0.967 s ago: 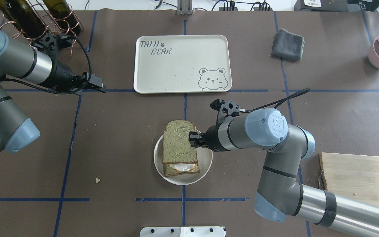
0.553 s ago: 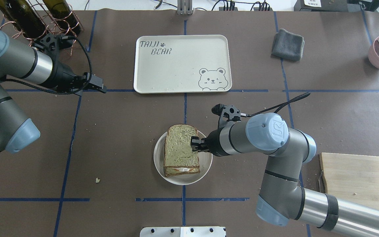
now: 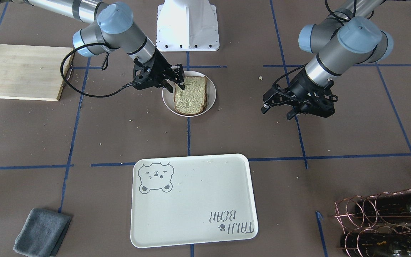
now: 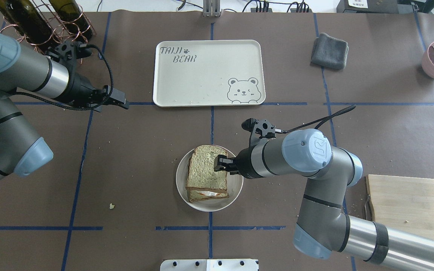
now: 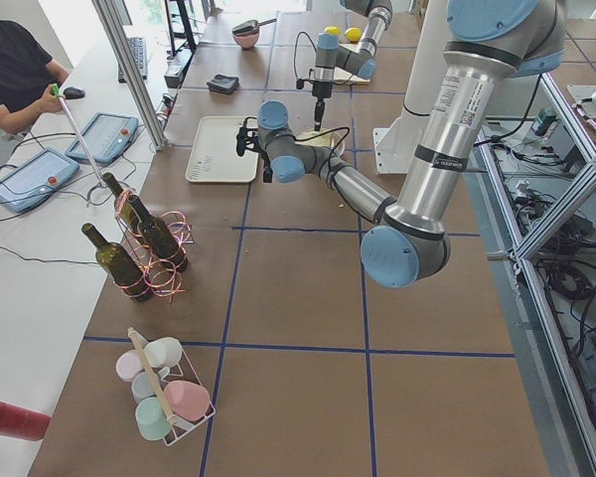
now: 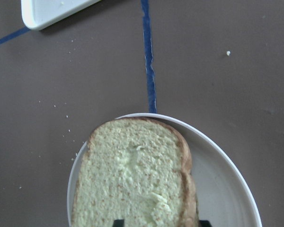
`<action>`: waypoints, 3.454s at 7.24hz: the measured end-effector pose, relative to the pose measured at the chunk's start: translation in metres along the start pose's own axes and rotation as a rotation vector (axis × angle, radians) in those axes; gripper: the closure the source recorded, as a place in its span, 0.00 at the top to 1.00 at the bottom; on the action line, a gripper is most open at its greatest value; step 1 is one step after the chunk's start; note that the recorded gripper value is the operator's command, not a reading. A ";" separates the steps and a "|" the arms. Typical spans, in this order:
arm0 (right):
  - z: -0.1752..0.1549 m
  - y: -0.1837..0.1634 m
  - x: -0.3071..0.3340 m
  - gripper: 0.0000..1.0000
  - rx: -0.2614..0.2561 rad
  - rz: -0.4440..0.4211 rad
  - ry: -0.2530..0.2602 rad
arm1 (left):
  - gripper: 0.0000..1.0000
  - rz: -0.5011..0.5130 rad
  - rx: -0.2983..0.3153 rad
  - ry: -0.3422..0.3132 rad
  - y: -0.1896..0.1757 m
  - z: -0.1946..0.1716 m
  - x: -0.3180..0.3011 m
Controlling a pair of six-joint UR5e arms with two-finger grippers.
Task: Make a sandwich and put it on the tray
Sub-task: 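Lower the bread onto the egg and open the right gripper, then grasp the plate rim with the left gripper while the right arm withdraws, then lift the sandwich plate with the left gripper and set it on the tray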
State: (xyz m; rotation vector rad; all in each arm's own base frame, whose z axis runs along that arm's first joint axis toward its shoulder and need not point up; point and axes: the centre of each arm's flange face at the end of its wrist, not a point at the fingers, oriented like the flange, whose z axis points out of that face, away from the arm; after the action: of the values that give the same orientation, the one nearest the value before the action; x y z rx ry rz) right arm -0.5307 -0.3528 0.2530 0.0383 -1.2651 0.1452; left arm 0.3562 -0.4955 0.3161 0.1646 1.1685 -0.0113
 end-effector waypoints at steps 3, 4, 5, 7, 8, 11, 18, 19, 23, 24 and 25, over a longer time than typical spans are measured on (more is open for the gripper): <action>-0.075 -0.081 0.008 1.00 0.004 0.085 0.071 | 0.72 -0.072 -0.018 0.035 0.038 0.036 0.064; -0.094 -0.107 0.023 1.00 0.022 0.085 0.121 | 0.63 -0.086 -0.023 0.032 0.060 0.055 0.079; -0.108 -0.128 0.039 1.00 0.031 0.035 0.190 | 0.58 -0.091 -0.031 0.024 0.082 0.074 0.091; -0.125 -0.147 0.064 1.00 0.005 -0.091 0.321 | 0.48 -0.090 -0.052 0.003 0.125 0.111 0.111; -0.133 -0.152 0.075 1.00 -0.009 -0.122 0.350 | 0.44 -0.095 -0.066 -0.014 0.146 0.132 0.118; -0.153 -0.166 0.095 1.00 -0.036 -0.125 0.348 | 0.19 -0.099 -0.073 -0.046 0.165 0.159 0.119; -0.172 -0.171 0.119 1.00 -0.038 -0.140 0.358 | 0.00 -0.079 -0.063 0.018 0.164 0.139 0.136; -0.185 -0.173 0.142 1.00 -0.040 -0.169 0.377 | 0.00 -0.082 -0.055 0.045 0.159 0.133 0.139; -0.258 -0.207 0.284 1.00 -0.078 -0.324 0.508 | 0.00 -0.258 -0.001 0.094 0.079 0.103 0.153; -0.279 -0.220 0.322 1.00 -0.105 -0.349 0.528 | 0.00 -0.348 0.026 0.079 0.044 0.114 0.163; -0.302 -0.232 0.366 1.00 -0.132 -0.345 0.537 | 0.00 -0.436 0.058 0.054 0.007 0.125 0.168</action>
State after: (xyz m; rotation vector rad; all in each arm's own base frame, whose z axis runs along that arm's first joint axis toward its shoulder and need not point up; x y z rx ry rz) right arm -0.1070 -0.5179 0.5220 0.0966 -0.7144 -0.2164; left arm 0.5366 -0.4929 0.2108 -0.0420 1.2402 -0.4270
